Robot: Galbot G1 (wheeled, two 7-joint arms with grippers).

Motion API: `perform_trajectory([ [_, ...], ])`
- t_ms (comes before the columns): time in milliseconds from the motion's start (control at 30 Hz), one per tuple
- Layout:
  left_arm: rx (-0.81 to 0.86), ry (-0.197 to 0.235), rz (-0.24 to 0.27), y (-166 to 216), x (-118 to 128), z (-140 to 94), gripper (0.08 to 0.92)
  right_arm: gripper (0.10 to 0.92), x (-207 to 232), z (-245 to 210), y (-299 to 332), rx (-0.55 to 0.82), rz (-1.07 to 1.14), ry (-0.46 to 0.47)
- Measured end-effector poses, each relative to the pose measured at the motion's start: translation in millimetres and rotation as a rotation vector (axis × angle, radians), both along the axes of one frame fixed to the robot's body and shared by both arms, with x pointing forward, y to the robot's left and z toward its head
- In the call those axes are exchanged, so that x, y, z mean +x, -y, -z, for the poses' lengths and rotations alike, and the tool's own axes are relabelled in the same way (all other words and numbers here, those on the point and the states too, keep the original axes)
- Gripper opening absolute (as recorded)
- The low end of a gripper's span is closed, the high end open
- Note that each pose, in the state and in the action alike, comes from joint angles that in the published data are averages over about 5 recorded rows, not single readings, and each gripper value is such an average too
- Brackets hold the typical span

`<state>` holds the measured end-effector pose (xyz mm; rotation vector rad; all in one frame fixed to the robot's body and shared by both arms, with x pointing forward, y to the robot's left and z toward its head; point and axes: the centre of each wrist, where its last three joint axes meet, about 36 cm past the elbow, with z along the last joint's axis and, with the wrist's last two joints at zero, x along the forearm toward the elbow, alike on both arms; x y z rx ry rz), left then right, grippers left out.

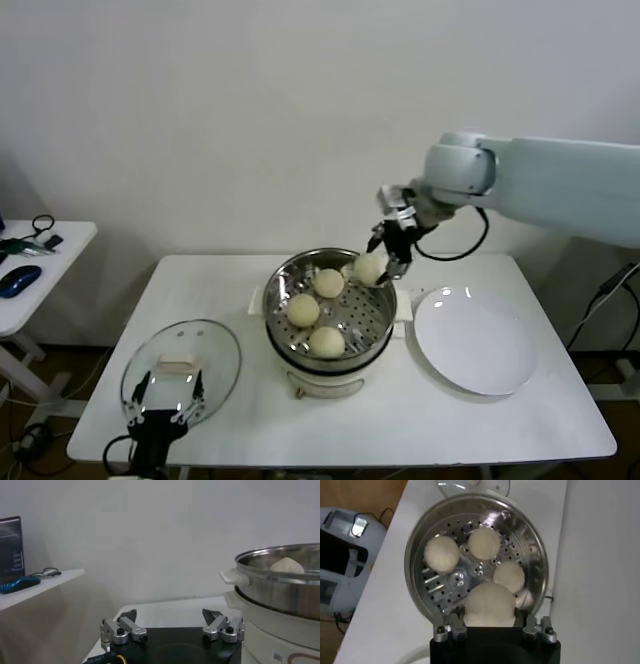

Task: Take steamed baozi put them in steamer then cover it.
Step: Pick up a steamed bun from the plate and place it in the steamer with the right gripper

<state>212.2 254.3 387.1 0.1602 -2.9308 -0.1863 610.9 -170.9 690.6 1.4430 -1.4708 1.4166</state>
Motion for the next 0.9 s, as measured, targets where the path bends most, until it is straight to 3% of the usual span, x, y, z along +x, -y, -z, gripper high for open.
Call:
perform_trajectory([
  [367, -0.002, -0.001, 0.0, 1, 0, -1, 0.823, 0.67, -4, 72, -18, -0.043, 0.056, -0.005],
  [667, -0.003, 0.001, -0.002, 1, 1, -3, 0.823, 0.673, -3, 105, -29, -0.06, 0.068, -0.008],
  [900, -0.008, 0.001, -0.009, 0, 1, -6, 0.823, 0.791, 1, 102, -29, -0.053, 0.067, -0.002],
])
